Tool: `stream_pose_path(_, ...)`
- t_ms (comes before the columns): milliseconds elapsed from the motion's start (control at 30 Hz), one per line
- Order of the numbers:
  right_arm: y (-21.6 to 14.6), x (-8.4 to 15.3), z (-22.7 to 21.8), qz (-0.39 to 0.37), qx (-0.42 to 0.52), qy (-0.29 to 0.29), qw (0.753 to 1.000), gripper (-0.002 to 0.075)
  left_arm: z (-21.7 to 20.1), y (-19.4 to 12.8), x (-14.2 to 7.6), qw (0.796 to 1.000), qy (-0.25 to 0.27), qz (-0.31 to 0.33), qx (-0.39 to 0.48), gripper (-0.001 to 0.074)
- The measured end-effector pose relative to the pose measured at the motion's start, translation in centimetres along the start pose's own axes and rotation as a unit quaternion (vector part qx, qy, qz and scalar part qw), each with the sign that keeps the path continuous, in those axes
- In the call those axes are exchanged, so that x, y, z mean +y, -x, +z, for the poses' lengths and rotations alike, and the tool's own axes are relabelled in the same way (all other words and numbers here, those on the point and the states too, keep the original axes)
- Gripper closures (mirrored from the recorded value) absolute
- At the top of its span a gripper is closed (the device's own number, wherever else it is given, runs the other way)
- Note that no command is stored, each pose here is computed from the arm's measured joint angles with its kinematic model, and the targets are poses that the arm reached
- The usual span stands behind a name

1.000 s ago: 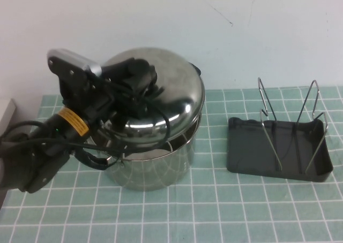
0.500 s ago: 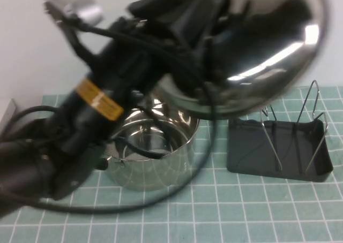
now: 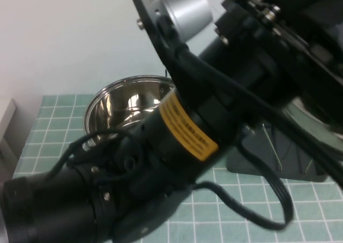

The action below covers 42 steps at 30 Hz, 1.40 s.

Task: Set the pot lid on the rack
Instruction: Hand over the pot lid

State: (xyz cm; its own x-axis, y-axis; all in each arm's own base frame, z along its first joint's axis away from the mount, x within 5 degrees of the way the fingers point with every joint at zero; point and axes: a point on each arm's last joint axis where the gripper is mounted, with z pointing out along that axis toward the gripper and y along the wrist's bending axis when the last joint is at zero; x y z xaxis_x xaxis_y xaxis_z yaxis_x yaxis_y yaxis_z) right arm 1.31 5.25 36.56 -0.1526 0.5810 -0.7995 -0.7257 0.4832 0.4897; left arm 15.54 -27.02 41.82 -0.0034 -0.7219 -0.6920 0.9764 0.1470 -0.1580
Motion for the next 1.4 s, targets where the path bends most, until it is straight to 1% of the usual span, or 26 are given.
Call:
stream_pose_path(67, 0.3, 0.0, 0.2, 0.0, -0.011, 0.006, 1.0, 0.0129, 0.2, -0.3, -0.9, 1.0, -0.011, -0.01, 0.001, 0.0402)
stream_pose_path(133, 0.4, -0.2, 0.5, -0.012, -0.012, 0.004, 1.0, 0.0118, 0.3, -0.7, -1.5, 1.0, -0.015, -0.013, 0.01, 0.0401)
stream_pose_path(200, 0.6, -0.4, 0.8, -0.018, -0.013, 0.001, 1.0, 0.0127, 0.3, -1.1, -1.8, 1.0, -0.014, -0.008, 0.024, 0.0402)
stream_pose_path(233, 0.7, -0.4, 0.9, -0.02, -0.014, 0.0, 1.0, 0.0146, 0.3, -1.2, -1.9, 0.999, -0.014, -0.005, 0.031, 0.0402)
stream_pose_path(300, 0.8, -0.6, 1.0, -0.021, -0.014, -0.005, 1.0, 0.022, 0.3, -1.5, -1.8, 0.999, -0.008, 0.0, 0.046, 0.0402)
stream_pose_path(367, 0.9, -0.7, 1.1, -0.026, -0.019, -0.013, 0.999, 0.0347, 0.3, -1.8, -1.7, 0.998, -0.002, 0.002, 0.06, 0.0402)
stream_pose_path(400, 0.9, -0.8, 1.1, -0.03, -0.021, -0.015, 0.999, 0.0393, 0.2, -1.9, -1.6, 0.998, 0.002, 0.004, 0.071, 0.0402)
stream_pose_path(433, 1.0, -0.8, 1.1, -0.03, -0.025, -0.018, 0.999, 0.0486, 0.2, -2.1, -1.5, 0.997, 0.009, 0.003, 0.082, 0.0401)
stream_pose_path(467, 1.0, -0.8, 1.1, -0.034, -0.028, -0.02, 0.999, 0.0563, 0.2, -2.3, -1.4, 0.996, 0.016, 0.002, 0.093, 0.0401)
stream_pose_path(633, 1.1, -0.9, 1.0, -0.054, -0.029, -0.022, 0.998, 0.064, -0.1, -3.3, -0.7, 0.987, 0.053, -0.005, 0.153, 0.0396)
stream_pose_path(733, 1.1, -0.9, 1.0, -0.075, -0.03, -0.024, 0.996, 0.0658, -0.2, -3.7, -0.5, 0.983, 0.066, -0.013, 0.173, 0.0389)
stream_pose_path(767, 1.2, -1.1, 1.0, -0.084, -0.036, -0.035, 0.995, 0.0676, -0.3, -3.8, -0.5, 0.981, 0.069, -0.012, 0.179, 0.0358)
stream_pose_path(800, 1.3, -1.2, 1.0, -0.087, -0.04, -0.041, 0.995, 0.0677, -0.3, -3.9, -0.4, 0.98, 0.073, -0.011, 0.186, 0.0294)
stream_pose_path(900, 1.7, -1.9, 1.0, -0.11, -0.054, -0.075, 0.99, 0.0677, -0.5, -4.2, -0.2, 0.973, 0.087, -0.01, 0.211, 0.0138)
stream_pose_path(967, 1.7, -2.2, 1.2, -0.124, -0.053, -0.087, 0.987, 0.0678, -0.8, -4.3, -0.1, 0.966, 0.101, -0.005, 0.237, 0.0093)
stream_pose_path(1000, 1.7, -2.4, 1.4, -0.129, -0.049, -0.091, 0.986, 0.0677, -1.0, -4.3, 0.1, 0.96, 0.112, 0.0, 0.258, 0.0089)
stream_pose_path(1033, 1.7, -2.8, 1.7, -0.132, -0.041, -0.097, 0.986, 0.0678, -1.2, -4.3, 0.1, 0.955, 0.119, 0.004, 0.272, 0.0097)
stream_pose_path(1067, 1.5, -3.2, 2.2, -0.135, -0.028, -0.101, 0.985, 0.0678, -1.4, -4.1, 0.2, 0.948, 0.13, 0.009, 0.291, 0.0122)
stream_pose_path(1100, 1.4, -3.9, 2.8, -0.134, -0.013, -0.108, 0.985, 0.0678, -1.7, -3.8, 0.5, 0.94, 0.144, 0.016, 0.311, 0.0167)
stream_pose_path(1133, 1.1, -4.6, 3.6, -0.133, 0.007, -0.114, 0.984, 0.0678, -2.0, -3.6, 0.7, 0.932, 0.156, 0.022, 0.327, 0.0231)
stream_pose_path(1267, -0.5, -8.5, 6.7, -0.129, 0.1, -0.138, 0.977, 0.0678, -3.7, -1.7, 1.9, 0.892, 0.22, 0.037, 0.393, 0.0572)
stream_pose_path(1333, -1.1, -10.2, 8.4, -0.133, 0.141, -0.141, 0.971, 0.0678, -4.5, -0.9, 2.4, 0.872, 0.249, 0.041, 0.419, 0.0656)
stream_pose_path(1400, -1.6, -12.1, 10.4, -0.137, 0.182, -0.134, 0.964, 0.0678, -5.5, 0.0, 3.1, 0.848, 0.283, 0.046, 0.447, 0.07)
